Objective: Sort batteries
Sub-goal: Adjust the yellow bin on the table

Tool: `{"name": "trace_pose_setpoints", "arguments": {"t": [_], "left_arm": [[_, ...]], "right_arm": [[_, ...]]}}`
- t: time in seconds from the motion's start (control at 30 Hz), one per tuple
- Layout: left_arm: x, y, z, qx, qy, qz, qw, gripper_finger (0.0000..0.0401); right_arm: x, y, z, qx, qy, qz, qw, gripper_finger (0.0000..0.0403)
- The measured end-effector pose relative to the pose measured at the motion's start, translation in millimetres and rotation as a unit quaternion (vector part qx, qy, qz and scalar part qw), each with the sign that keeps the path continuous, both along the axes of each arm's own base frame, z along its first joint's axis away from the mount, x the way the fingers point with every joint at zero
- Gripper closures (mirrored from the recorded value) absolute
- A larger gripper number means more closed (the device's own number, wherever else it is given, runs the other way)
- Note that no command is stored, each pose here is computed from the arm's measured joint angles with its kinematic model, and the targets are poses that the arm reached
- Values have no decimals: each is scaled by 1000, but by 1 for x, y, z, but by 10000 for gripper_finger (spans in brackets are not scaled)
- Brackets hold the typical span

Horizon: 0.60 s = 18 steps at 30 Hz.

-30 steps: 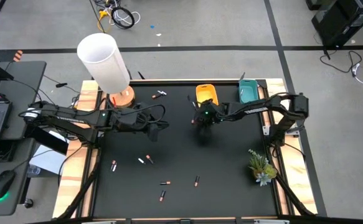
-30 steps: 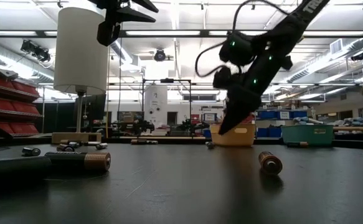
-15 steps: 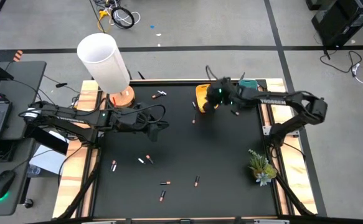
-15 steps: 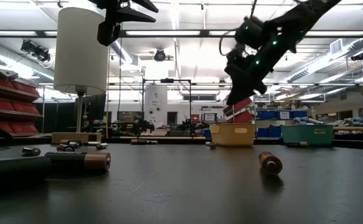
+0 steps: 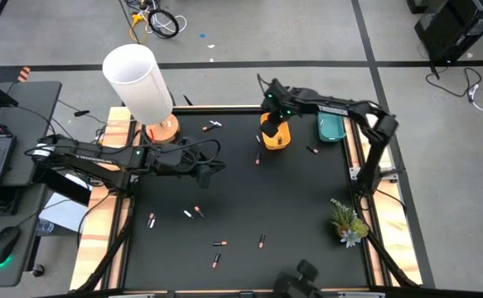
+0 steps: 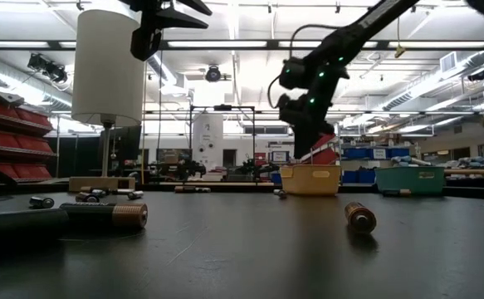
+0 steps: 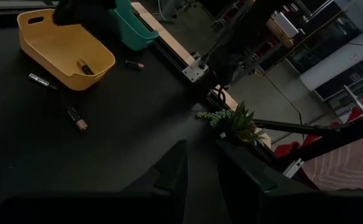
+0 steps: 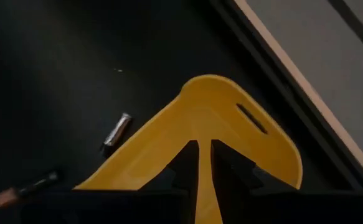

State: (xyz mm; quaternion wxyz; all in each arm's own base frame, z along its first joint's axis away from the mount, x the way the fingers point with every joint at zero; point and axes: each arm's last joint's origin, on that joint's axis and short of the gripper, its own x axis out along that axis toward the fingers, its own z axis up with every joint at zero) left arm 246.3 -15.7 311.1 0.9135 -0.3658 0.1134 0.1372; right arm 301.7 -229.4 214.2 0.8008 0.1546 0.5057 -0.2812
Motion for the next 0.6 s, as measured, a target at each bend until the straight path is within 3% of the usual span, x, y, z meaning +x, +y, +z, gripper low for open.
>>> {"name": "trace_pose_setpoints", "arguments": {"t": [0.3,0.6], "left_arm": [[1,0,2,-1,-9,0,1000,304],[1,0,2,0,-9,0,1000,304]], "right_arm": [[5,-17,-22,17,122,-22,992,352],[-11,-30,-28,7,174,-55,983,352]]}}
